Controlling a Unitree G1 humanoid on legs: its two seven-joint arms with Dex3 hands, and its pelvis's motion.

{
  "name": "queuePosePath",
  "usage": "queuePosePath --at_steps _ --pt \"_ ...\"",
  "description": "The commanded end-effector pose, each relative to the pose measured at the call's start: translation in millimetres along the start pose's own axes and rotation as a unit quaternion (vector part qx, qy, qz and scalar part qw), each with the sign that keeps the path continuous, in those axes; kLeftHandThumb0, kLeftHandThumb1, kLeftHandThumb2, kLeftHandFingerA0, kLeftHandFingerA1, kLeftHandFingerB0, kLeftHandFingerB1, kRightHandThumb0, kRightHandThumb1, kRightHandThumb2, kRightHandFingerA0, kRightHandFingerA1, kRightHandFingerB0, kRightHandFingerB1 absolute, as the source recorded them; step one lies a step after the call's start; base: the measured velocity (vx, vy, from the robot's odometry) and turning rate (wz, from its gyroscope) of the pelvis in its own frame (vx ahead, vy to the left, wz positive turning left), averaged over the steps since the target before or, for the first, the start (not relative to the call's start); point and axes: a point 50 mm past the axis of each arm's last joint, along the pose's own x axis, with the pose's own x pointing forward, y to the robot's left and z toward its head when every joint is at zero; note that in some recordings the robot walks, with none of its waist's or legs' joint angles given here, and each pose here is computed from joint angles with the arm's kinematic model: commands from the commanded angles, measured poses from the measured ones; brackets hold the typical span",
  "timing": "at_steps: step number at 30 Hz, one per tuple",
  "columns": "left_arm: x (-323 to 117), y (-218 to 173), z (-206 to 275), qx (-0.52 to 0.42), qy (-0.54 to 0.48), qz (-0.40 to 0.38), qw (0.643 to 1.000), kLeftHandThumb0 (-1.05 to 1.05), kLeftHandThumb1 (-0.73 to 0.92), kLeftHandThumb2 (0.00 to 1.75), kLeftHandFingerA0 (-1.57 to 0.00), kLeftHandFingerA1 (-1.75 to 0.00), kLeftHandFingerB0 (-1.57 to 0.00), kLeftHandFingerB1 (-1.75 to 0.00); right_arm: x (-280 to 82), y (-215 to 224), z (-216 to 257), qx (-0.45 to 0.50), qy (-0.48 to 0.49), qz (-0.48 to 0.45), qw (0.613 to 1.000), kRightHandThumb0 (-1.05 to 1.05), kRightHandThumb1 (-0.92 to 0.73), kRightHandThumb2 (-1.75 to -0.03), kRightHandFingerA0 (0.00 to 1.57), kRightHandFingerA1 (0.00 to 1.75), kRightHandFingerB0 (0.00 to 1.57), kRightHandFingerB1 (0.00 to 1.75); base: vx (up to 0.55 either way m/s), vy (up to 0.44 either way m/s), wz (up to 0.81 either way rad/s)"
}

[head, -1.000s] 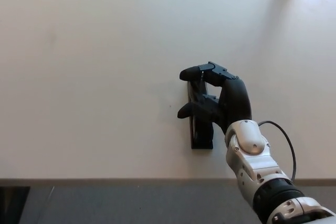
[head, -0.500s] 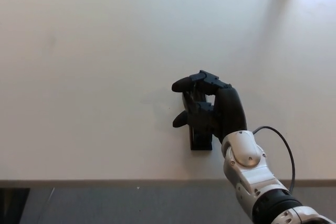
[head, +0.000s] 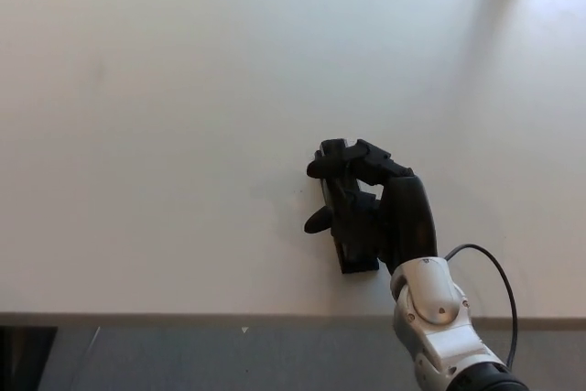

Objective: The robot uses its right hand to press on the stapler that is in the middle of the desk

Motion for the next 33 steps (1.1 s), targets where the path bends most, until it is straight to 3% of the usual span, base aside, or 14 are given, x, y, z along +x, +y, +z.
queuePosePath --at_steps 1,5,6,13,17,19,21,22,23,28,29,30,32,33 --pt "-34.2 2.8 -34.0 0.025 -0.003 -0.017 1.000 -0.24 0.83 1.28 -0.01 -0.49 -0.01 -0.50 -232.6 18.8 -159.1 0.013 0.491 -0.013 0.871 -0.16 -0.78 -0.68 1.25 0.94 0.78 1.20 0.00 0.000 0.00" --pt "-37.4 3.8 -38.6 0.005 0.006 -0.023 1.000 -0.25 0.83 1.28 -0.01 -0.50 -0.01 -0.50 -240.5 19.4 -160.3 0.011 0.498 -0.011 0.867 -0.15 -0.77 -0.69 1.25 0.94 0.78 1.19 0.00 0.000 0.00" --pt "-37.7 4.5 -39.2 0.034 0.014 -0.020 0.999 -0.51 0.92 0.96 -0.04 -0.41 -0.02 -0.25 -241.9 18.6 -160.7 0.012 0.501 -0.016 0.865 -0.16 -0.78 -0.66 1.25 0.98 0.78 1.17 0.00 0.000 0.00" --pt "-29.1 3.6 -28.1 0.017 -0.009 -0.020 1.000 -0.54 0.92 0.96 -0.06 -0.43 0.00 -0.25 -225.3 15.8 -158.2 0.002 0.488 -0.025 0.873 -0.17 -0.78 -0.65 1.24 1.00 0.78 1.21 0.00 0.000 0.00" --pt "-14.8 2.4 -4.9 0.031 -0.053 -0.019 0.998 -0.50 0.92 1.02 -0.08 -0.45 -0.01 -0.30 -175.0 9.4 -144.5 0.017 0.425 -0.036 0.904 -0.17 -0.79 -0.67 1.24 1.00 0.74 1.25 0.00 0.000 0.00" --pt "-2.9 1.2 8.0 0.016 -0.057 -0.008 0.998 -0.54 0.92 0.94 -0.06 -0.42 -0.07 -0.27 -105.7 2.3 -110.3 0.039 0.304 -0.031 0.951 -0.16 -0.75 -0.73 1.27 1.03 0.77 1.17 0.00 0.000 0.00" --pt "6.5 -0.2 23.3 0.012 -0.078 -0.006 0.997 -0.54 0.92 0.94 -0.06 -0.42 -0.07 -0.27 -86.9 -0.8 -99.8 0.036 0.283 -0.031 0.958 -0.16 -0.75 -0.73 1.27 1.03 0.77 1.17 0.00 0.000 0.00" --pt "10.1 0.8 33.1 0.023 -0.094 -0.012 0.995 -0.27 0.79 1.26 0.00 -0.49 0.00 -0.49 -29.5 -4.6 -50.3 0.046 0.164 -0.030 0.985 -0.12 -0.69 -0.81 1.27 1.09 0.81 1.11 0.00 0.000 0.00" --pt "13.1 1.4 40.7 0.028 -0.105 -0.013 0.994 -0.27 0.79 1.26 0.00 -0.49 0.00 -0.49 -5.0 -5.7 -22.9 0.051 0.108 -0.028 0.992 -0.12 -0.69 -0.81 1.27 1.09 0.81 1.11 0.00 0.000 0.00" --pt "30.2 1.9 80.8 0.022 -0.153 -0.007 0.988 -0.27 0.79 1.26 0.00 -0.49 0.00 -0.49 26.2 -11.5 11.0 0.050 0.071 -0.029 0.996 -0.12 -0.69 -0.81 1.27 1.09 0.81 1.11 0.00 0.000 0.00" --pt "31.7 2.0 85.9 0.022 -0.157 -0.009 0.987 -0.49 0.92 0.95 -0.03 -0.41 -0.02 -0.24 44.8 -17.3 47.6 0.046 -0.003 -0.022 0.999 -0.17 -0.75 -0.77 1.21 1.24 0.80 1.12 0.00 0.000 0.00" --pt "33.3 1.5 92.1 0.012 -0.164 -0.014 0.986 -0.46 0.92 0.96 -0.02 -0.37 -0.01 -0.23 64.0 -24.0 107.7 0.041 -0.118 -0.008 0.992 -0.16 -0.72 -0.82 1.22 1.21 0.80 1.13 0.00 0.000 0.00" --pt "35.0 -2.7 99.9 -0.035 -0.195 -0.035 0.980 -0.49 0.92 0.99 -0.02 -0.36 -0.01 -0.21 68.2 -26.8 126.3 0.043 -0.143 -0.007 0.989 -0.16 -0.72 -0.81 1.24 1.19 0.81 1.11 0.00 0.000 0.00" --pt "36.2 -4.7 106.6 -0.028 -0.203 -0.037 0.978 -0.59 0.91 1.10 -0.05 -0.44 0.00 -0.24 70.1 -28.9 139.2 0.038 -0.164 -0.004 0.986 -0.19 -0.76 -0.73 1.25 1.19 0.77 1.10 0.00 0.000 0.00"
